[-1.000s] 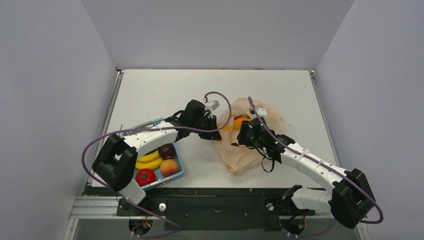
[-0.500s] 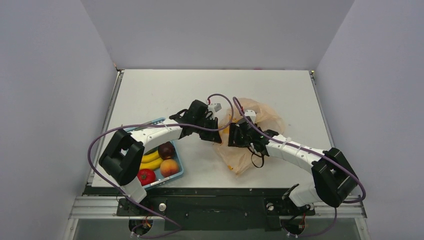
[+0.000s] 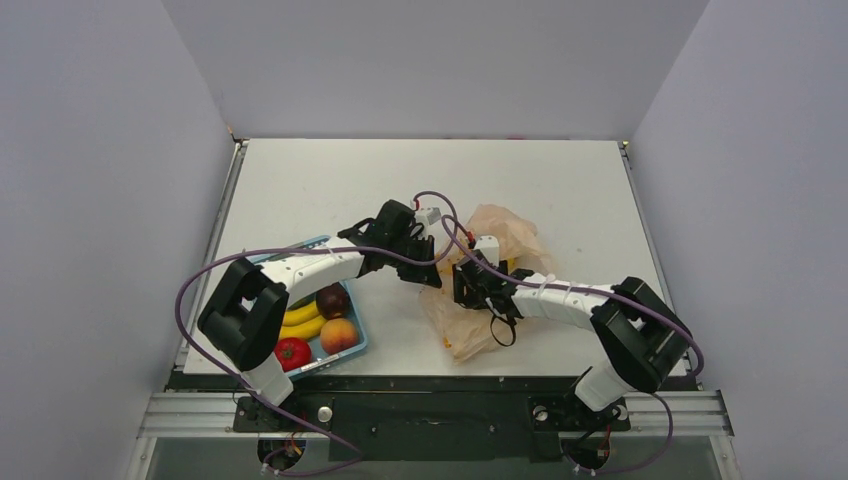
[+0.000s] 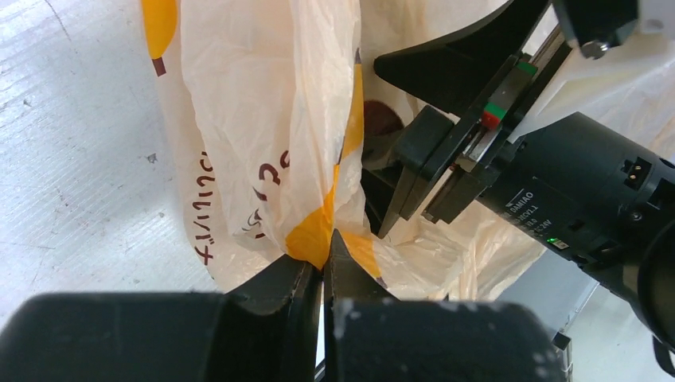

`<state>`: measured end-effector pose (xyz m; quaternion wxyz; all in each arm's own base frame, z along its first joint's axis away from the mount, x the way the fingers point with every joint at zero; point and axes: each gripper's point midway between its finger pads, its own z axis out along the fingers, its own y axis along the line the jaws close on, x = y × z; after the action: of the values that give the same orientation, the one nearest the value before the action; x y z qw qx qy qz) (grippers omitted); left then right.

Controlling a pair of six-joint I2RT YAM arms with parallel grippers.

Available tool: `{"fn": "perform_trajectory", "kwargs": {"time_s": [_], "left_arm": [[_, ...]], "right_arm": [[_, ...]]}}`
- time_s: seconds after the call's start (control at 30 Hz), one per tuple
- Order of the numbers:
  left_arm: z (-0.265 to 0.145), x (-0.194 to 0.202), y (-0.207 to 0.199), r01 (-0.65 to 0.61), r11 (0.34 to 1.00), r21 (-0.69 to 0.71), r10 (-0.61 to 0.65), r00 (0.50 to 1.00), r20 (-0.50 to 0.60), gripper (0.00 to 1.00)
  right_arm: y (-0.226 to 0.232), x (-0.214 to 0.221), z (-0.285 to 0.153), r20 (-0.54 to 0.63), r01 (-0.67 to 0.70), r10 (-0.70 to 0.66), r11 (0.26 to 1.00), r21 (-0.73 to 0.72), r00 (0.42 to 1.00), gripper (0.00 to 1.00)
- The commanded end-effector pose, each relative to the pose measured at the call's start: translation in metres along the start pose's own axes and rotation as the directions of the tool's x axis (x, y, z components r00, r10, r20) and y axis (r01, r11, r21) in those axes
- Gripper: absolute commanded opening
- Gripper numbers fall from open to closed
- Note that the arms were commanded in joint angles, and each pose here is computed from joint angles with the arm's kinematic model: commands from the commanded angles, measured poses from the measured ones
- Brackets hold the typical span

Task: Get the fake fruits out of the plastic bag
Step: Take out the fake fruit from the plastic bag.

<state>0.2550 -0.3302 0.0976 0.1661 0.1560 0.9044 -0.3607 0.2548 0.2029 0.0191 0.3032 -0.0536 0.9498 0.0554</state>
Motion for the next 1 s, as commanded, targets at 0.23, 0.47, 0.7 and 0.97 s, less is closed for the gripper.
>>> {"fn": "perform_trajectory", "kwargs": {"time_s": [0.23, 0.47, 0.7, 0.97], "left_arm": [[-0.008, -0.022, -0.018, -0.041, 0.998, 0.054, 0.039, 0.998, 0.043, 0.0], [-0.007, -0.022, -0.017, -0.037, 0.998, 0.057, 0.034, 0.999, 0.039, 0.0], [-0.008, -0.022, -0.018, -0.043, 0.997, 0.06, 0.041, 0.999, 0.034, 0.0], [-0.009, -0.022, -0.022, -0.052, 0.996, 0.075, 0.05, 0.998, 0.029, 0.01]], "right_arm": [[0.0, -0.024, 0.006, 0.103, 0.018, -0.021, 0.999, 0.035, 0.994, 0.31], [-0.004, -0.063, -0.027, 0.227, -0.003, -0.005, 0.999, 0.035, 0.974, 0.05], [-0.018, -0.097, -0.063, 0.335, -0.083, 0.079, 0.997, -0.003, 0.939, 0.0], [-0.025, -0.113, -0.09, 0.391, -0.109, 0.119, 0.993, -0.047, 0.913, 0.0]]}}
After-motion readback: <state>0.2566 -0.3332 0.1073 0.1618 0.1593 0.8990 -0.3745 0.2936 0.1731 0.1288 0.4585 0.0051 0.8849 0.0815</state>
